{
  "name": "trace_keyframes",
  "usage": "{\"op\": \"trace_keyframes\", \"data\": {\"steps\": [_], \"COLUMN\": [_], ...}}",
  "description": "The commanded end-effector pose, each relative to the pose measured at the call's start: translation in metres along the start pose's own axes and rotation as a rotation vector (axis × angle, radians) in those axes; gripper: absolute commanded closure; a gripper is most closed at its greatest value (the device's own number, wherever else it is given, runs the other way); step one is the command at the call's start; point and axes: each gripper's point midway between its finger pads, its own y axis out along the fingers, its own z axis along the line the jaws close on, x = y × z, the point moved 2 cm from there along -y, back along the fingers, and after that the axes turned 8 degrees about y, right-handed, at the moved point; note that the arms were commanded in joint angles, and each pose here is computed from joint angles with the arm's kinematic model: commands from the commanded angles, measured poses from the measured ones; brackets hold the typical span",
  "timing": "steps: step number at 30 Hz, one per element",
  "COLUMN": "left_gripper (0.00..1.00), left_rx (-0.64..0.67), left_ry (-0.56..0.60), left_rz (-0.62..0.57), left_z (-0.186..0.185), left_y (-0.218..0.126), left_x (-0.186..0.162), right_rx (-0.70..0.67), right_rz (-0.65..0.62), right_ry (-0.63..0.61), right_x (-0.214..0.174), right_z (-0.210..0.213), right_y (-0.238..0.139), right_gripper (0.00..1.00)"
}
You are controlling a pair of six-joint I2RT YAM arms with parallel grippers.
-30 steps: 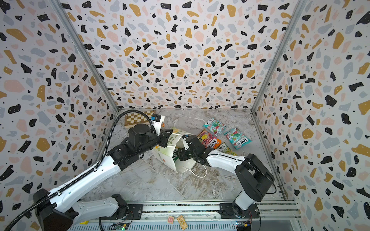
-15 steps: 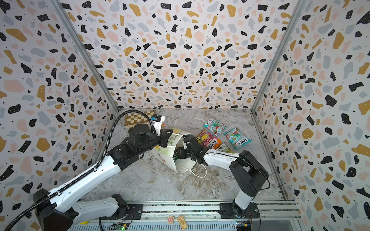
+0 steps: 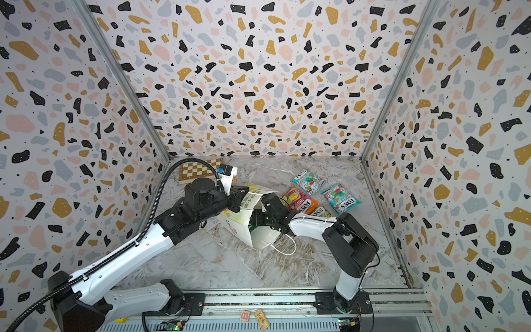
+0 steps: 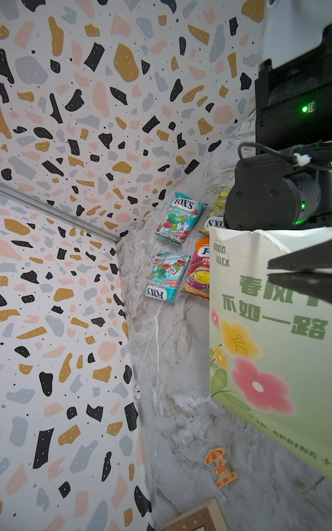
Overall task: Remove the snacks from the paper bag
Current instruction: 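Close the right gripper on the second spring tea packet inside the bag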
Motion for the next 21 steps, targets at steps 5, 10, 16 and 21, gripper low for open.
{"op": "trace_keyframes", "data": {"steps": [5, 10, 16, 21], "left_gripper": [1.0, 1.0, 1.0, 1.0], "left_rx": [-0.022, -0.024, -0.023, 0.018], "left_ry": [0.017, 0.017, 0.016, 0.017], "left_rz": [-0.056, -0.055, -0.057, -0.053], "left_z": [-0.005, -0.006, -0.005, 0.001], "left_y": [-0.003, -0.003, -0.004, -0.006], "left_x": [0.015, 0.014, 0.015, 0.013], "right_rx": [0.072, 0.078, 0.087, 0.114], "right_rz": [-0.034, -0.037, -0.026, -0.049], "right_ry": [0.121, 0.148, 0.147, 0.115], "right_x": [0.003, 0.002, -0.001, 0.001], "right_z": [0.009, 0.006, 0.006, 0.011], "right_y": [0.004, 0.011, 0.017, 0.008], "right_gripper": [0.43, 0.47, 0.74, 1.0]}}
